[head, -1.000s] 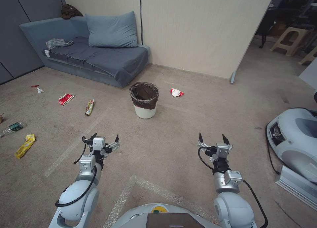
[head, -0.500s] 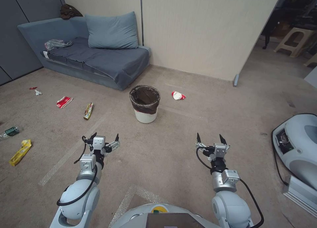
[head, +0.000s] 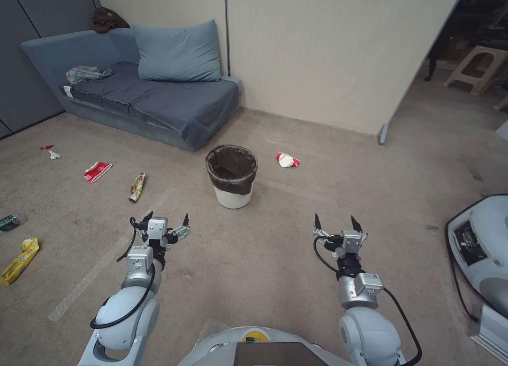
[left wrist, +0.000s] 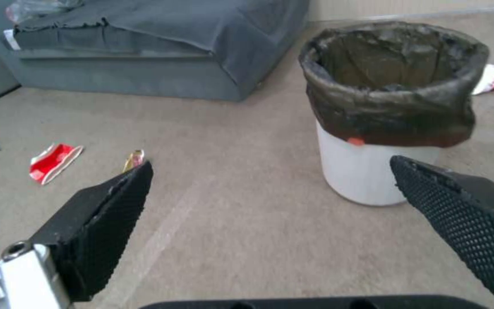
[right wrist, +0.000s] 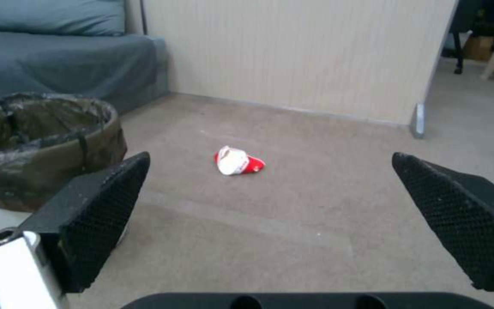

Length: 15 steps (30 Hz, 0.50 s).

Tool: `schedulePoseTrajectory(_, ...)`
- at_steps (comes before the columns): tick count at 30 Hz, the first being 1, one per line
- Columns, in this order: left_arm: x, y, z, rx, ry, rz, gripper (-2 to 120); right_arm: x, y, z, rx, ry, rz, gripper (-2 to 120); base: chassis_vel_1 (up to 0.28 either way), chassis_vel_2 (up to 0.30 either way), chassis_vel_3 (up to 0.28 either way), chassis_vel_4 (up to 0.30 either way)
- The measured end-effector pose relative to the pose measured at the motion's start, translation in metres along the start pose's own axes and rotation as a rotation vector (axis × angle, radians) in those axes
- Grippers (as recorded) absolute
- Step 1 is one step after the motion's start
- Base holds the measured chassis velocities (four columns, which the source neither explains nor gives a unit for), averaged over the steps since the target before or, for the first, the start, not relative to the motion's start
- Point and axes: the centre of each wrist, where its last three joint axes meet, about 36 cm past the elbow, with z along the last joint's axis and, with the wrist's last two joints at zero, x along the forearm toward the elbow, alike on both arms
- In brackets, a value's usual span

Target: Pick up the trash bin, then pick up the garbage from the floor and place it into the trash bin.

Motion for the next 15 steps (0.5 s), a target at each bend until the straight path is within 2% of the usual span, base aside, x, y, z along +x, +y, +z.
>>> schedulePoseTrajectory(15,0.0031,-0.0023,-0.0005,0.006,0.014,-0.004,100,-0.0002,0.0021,0.0014,-0.008,0.003,0.002,100,-0.143,0.131,0.134,-0.135)
